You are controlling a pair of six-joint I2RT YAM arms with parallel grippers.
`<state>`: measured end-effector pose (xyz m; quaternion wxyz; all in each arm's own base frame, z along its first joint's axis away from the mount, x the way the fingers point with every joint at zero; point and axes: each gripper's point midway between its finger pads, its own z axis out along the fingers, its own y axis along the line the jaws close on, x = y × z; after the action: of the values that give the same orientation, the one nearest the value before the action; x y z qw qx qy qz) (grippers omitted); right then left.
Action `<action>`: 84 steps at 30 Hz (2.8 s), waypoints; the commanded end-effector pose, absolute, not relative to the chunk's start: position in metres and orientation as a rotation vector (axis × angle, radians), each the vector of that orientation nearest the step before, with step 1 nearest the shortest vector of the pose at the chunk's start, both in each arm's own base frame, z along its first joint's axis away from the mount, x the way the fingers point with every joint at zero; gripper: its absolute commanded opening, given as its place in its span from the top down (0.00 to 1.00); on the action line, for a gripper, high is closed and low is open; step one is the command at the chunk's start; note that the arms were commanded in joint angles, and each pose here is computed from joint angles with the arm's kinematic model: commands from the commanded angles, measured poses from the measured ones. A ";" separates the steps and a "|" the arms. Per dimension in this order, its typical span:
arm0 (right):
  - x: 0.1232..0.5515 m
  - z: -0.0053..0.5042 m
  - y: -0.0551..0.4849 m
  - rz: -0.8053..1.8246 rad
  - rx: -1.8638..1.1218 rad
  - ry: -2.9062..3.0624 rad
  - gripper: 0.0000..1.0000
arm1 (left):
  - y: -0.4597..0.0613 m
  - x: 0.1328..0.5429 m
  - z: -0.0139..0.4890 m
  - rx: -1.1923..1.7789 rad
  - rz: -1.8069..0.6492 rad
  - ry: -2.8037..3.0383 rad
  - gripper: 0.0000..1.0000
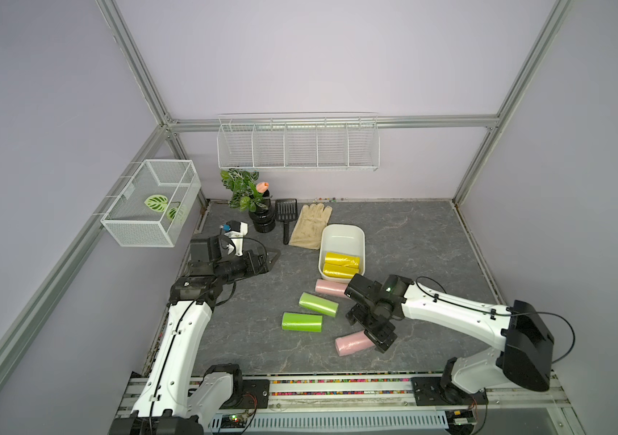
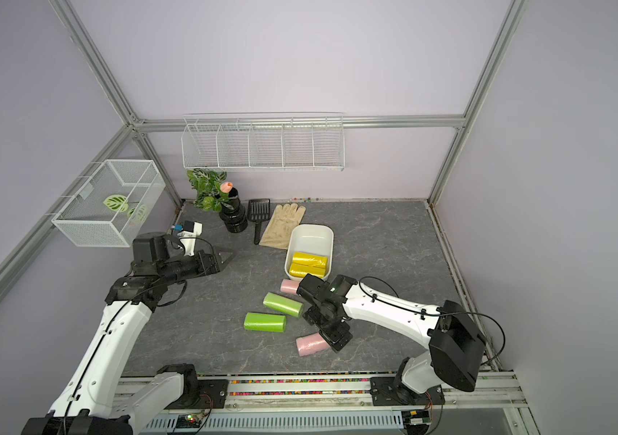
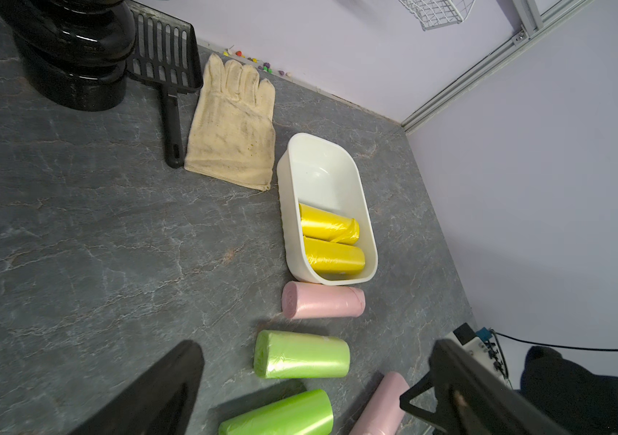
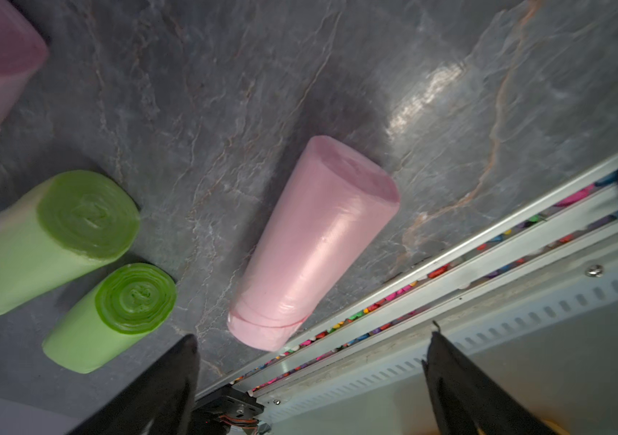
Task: Put the roll of trash bags into the storage box
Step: Pick up the roll of trash bags from the center of the board, then place the roll of trash bags in the storage box.
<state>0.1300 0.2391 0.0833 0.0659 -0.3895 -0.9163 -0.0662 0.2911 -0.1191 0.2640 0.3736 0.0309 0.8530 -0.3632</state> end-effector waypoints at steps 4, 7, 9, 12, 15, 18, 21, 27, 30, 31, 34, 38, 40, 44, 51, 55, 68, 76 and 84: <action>0.130 0.054 0.255 -0.239 -1.242 -2.731 0.08 | -0.124 0.287 0.264 0.105 -0.953 2.178 0.00; 0.133 0.050 0.254 -0.212 -1.259 -2.742 0.07 | -0.124 0.287 0.265 0.105 -0.951 2.177 0.00; 0.133 0.048 0.251 -0.175 -1.270 -2.735 0.07 | -0.124 0.287 0.265 0.105 -0.948 2.176 0.00; 0.136 0.040 0.251 -0.191 -1.287 -2.722 0.09 | -0.124 0.287 0.265 0.104 -0.947 2.177 0.00; 0.139 0.030 0.255 -0.251 -1.334 -2.698 0.12 | -0.124 0.287 0.265 0.105 -0.949 2.177 0.00; 0.146 0.031 0.258 -0.270 -1.340 -2.721 0.12 | -0.124 0.287 0.264 0.104 -0.949 2.180 0.00; 0.150 0.032 0.258 -0.250 -1.340 -2.742 0.12 | -0.124 0.287 0.264 0.103 -0.947 2.179 0.00; 0.145 0.023 0.256 -0.210 -1.336 -2.720 0.20 | -0.124 0.287 0.265 0.102 -0.944 2.178 0.00; 0.143 0.020 0.258 -0.194 -1.312 -2.713 0.31 | -0.123 0.287 0.264 0.101 -0.943 2.179 0.00; 0.143 0.019 0.260 -0.193 -1.305 -2.709 0.36 | -0.123 0.287 0.265 0.101 -0.943 2.178 0.00; 0.141 0.018 0.261 -0.182 -1.281 -2.709 0.39 | -0.123 0.287 0.265 0.101 -0.940 2.178 0.00; 0.143 0.024 0.256 -0.180 -1.283 -2.736 0.53 | -0.123 0.287 0.264 0.100 -0.940 2.179 0.00; 0.146 0.029 0.254 -0.191 -1.284 -2.759 0.55 | -0.123 0.287 0.265 0.101 -0.940 2.178 0.00; 0.148 0.036 0.253 -0.180 -1.249 -2.791 0.77 | -0.123 0.287 0.265 0.100 -0.939 2.178 0.00; 0.160 0.055 0.247 -0.221 -1.201 -2.871 0.81 | -0.122 0.286 0.265 0.096 -0.931 2.177 0.00; 0.175 0.078 0.240 -0.328 -1.160 -2.980 0.86 | -0.121 0.286 0.265 0.094 -0.927 2.177 0.00; 0.201 0.140 0.181 -0.414 -1.127 -3.303 0.86 | -0.121 0.286 0.265 0.093 -0.927 2.179 0.00; 0.223 0.193 0.115 -0.488 -1.286 -3.458 0.88 | -0.121 0.287 0.264 0.093 -0.928 2.180 0.00; 0.234 0.232 0.061 -0.394 -1.417 -3.556 0.87 | -0.122 0.289 0.262 0.091 -0.928 2.187 0.00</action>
<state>0.2302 0.0782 0.2157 -0.3142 -0.3720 -0.8637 -0.1304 0.2900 -0.1204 0.2650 0.3751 0.0334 0.8526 -0.3624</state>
